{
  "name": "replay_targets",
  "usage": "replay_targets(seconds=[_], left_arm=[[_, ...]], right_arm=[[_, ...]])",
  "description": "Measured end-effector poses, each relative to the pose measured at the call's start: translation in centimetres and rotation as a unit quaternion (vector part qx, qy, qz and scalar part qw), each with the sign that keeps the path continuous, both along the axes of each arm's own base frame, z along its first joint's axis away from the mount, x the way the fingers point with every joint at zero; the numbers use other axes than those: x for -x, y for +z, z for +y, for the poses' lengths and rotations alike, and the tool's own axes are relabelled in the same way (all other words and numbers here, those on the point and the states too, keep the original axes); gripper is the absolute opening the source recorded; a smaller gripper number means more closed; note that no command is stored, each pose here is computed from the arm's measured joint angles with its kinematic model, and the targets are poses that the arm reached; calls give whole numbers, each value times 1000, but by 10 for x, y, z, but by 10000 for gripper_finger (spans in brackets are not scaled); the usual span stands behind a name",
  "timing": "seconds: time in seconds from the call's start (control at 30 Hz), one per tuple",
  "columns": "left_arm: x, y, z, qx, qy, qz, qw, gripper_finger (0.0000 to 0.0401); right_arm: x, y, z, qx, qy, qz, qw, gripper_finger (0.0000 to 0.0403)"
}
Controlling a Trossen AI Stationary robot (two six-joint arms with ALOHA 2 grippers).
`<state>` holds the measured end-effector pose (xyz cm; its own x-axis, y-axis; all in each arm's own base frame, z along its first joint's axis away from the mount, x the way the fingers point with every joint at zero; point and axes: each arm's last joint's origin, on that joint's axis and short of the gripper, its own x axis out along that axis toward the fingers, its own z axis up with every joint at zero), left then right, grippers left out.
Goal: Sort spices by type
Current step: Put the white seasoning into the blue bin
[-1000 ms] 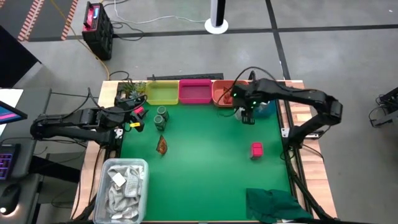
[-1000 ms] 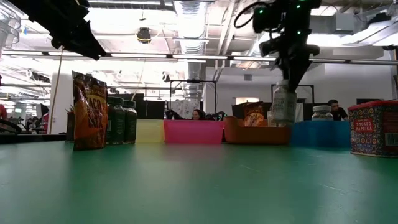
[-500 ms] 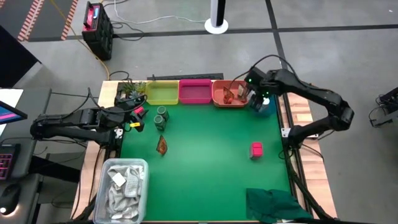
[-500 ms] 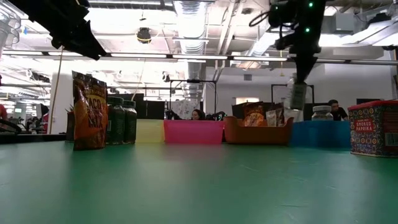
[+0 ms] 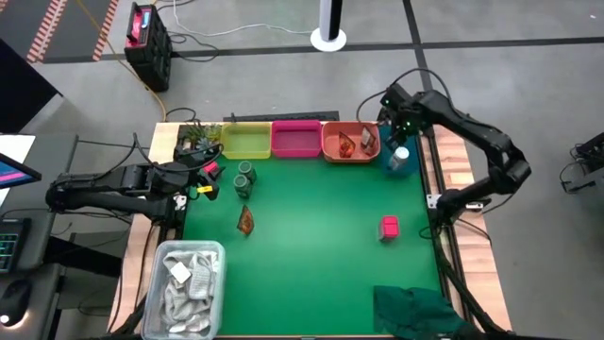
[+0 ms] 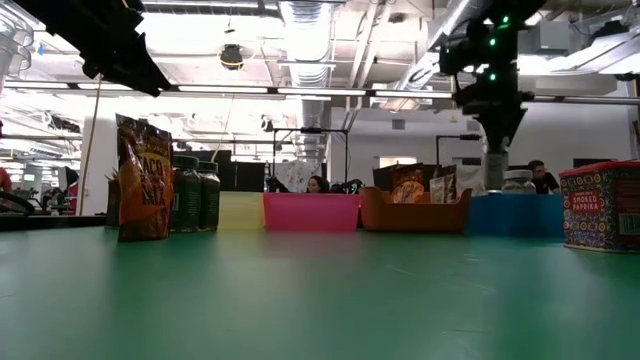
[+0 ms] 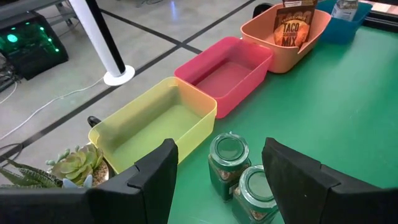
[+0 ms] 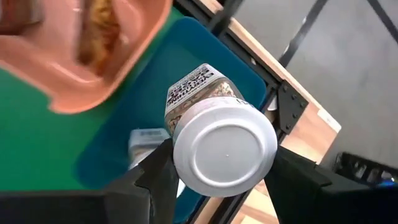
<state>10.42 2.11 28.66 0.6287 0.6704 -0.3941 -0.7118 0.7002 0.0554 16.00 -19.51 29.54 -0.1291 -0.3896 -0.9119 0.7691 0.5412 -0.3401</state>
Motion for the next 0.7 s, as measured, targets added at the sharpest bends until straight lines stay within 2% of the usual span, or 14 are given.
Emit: replay_targets(seconds=[0.2, 0.37, 0.5, 0.7], left_arm=[[0, 0, 0, 0, 0, 0, 1000, 224], [0, 0, 0, 0, 0, 0, 1000, 224], [0, 0, 0, 0, 0, 1, 1000, 224], [0, 0, 0, 0, 0, 1, 1000, 224]], right_arm=[[0, -21, -25, -49, -11, -17, 999, 225], [-3, -41, -38, -86, -17, -1, 996, 225], [-6, -49, -43, -96, -12, 3, 995, 230], [-8, -57, -46, -112, -9, 11, 994, 259]])
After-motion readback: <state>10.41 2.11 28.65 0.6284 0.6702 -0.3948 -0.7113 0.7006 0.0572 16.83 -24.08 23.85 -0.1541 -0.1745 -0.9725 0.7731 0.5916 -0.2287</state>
